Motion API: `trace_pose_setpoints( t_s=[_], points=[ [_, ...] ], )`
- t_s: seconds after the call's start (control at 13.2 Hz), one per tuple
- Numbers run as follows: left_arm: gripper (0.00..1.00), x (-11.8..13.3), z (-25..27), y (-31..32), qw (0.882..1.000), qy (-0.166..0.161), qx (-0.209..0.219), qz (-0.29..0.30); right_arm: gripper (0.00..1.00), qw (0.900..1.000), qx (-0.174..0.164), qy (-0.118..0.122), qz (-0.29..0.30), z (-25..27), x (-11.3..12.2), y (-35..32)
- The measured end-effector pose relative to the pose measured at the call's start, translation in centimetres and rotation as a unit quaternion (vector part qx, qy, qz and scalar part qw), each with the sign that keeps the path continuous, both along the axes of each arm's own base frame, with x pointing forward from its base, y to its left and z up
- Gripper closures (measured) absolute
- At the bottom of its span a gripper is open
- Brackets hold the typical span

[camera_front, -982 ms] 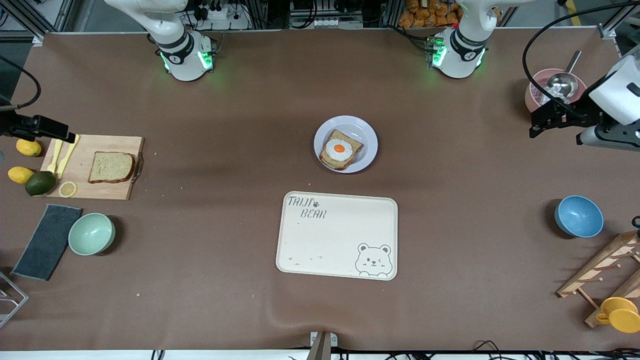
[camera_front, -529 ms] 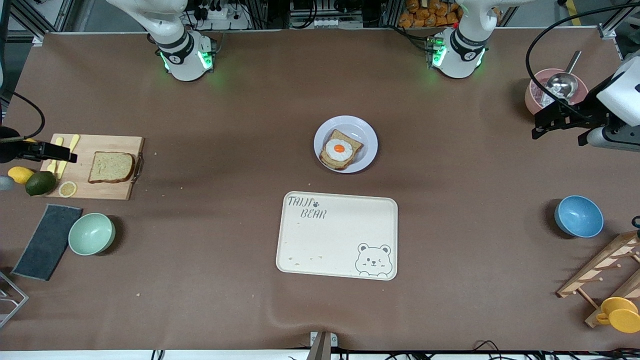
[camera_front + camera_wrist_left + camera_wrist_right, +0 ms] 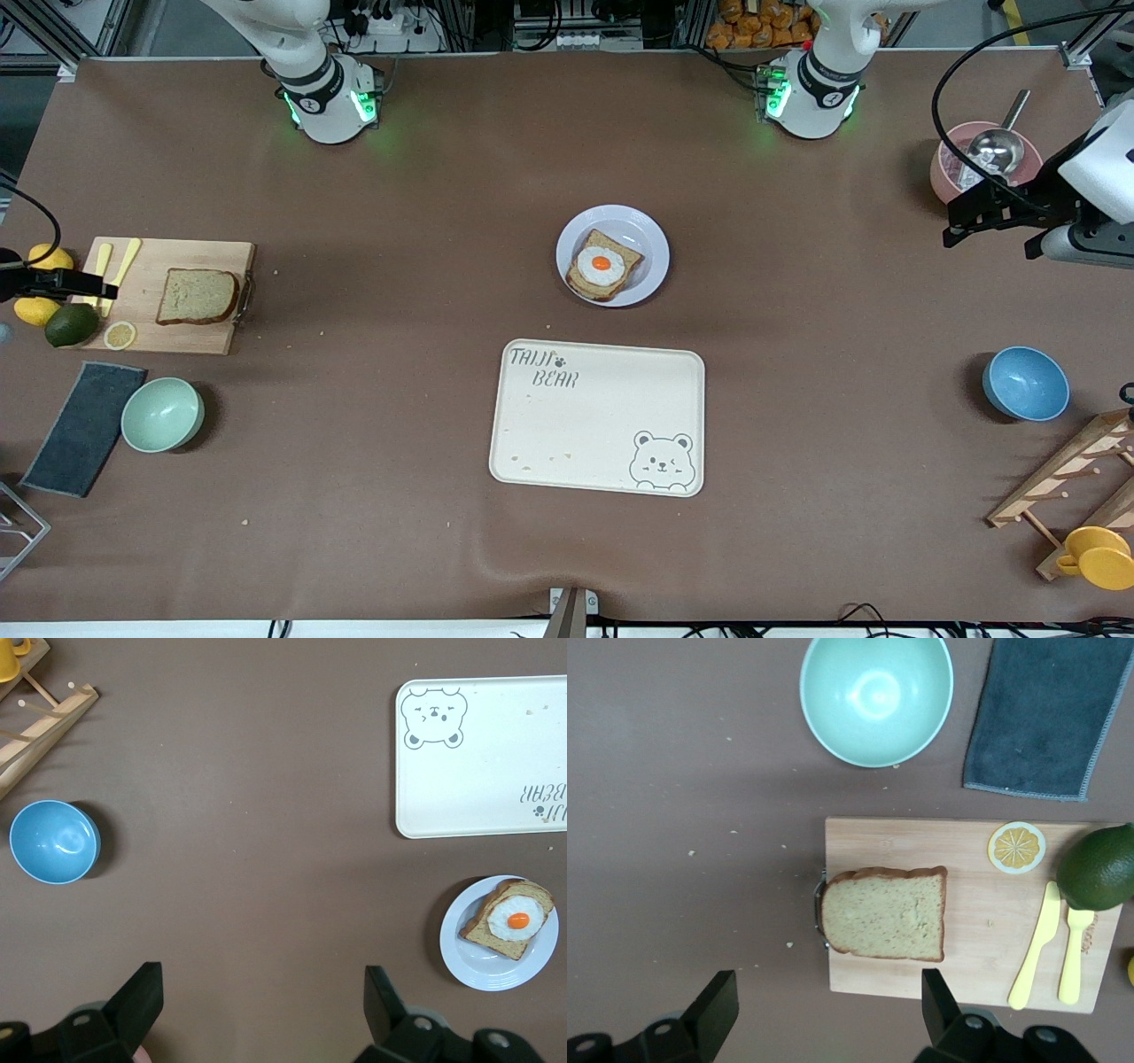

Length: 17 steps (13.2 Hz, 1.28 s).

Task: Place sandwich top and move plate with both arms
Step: 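Move the right gripper toward the bread slice on the cutting board, then lower the right gripper and grasp the bread slice by its crust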

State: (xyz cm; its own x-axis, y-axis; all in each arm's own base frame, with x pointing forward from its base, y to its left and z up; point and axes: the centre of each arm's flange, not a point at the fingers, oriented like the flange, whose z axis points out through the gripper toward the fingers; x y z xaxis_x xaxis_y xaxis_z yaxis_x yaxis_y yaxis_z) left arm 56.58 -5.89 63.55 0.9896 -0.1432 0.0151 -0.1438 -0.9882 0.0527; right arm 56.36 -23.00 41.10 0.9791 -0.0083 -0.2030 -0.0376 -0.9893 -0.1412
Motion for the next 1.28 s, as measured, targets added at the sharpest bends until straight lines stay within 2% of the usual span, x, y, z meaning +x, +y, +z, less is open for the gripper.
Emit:
trace_pose_setpoints(
  t_s=[0.3, 0.53, 0.76, 1.28],
  points=[
    [0.0, 0.0, 0.0, 0.0, 1.0, 0.0, 0.0, 0.0, 0.13, 0.999, 0.033, 0.01, 0.006, -5.7, -0.9, -4.0],
    [0.0, 0.0, 0.0, 0.0, 1.0, 0.0, 0.0, 0.0, 0.13, 0.999, 0.042, -0.004, 0.02, -9.4, -2.1, -5.7],
    [0.0, 0.0, 0.0, 0.0, 1.0, 0.0, 0.0, 0.0, 0.13, 0.998, 0.056, -0.004, 0.028, -12.6, -3.5, -6.8],
    [0.0, 0.0, 0.0, 0.0, 1.0, 0.0, 0.0, 0.0, 0.24, 0.995, 0.093, -0.011, 0.038, -19.2, -5.1, -9.3]
  ],
)
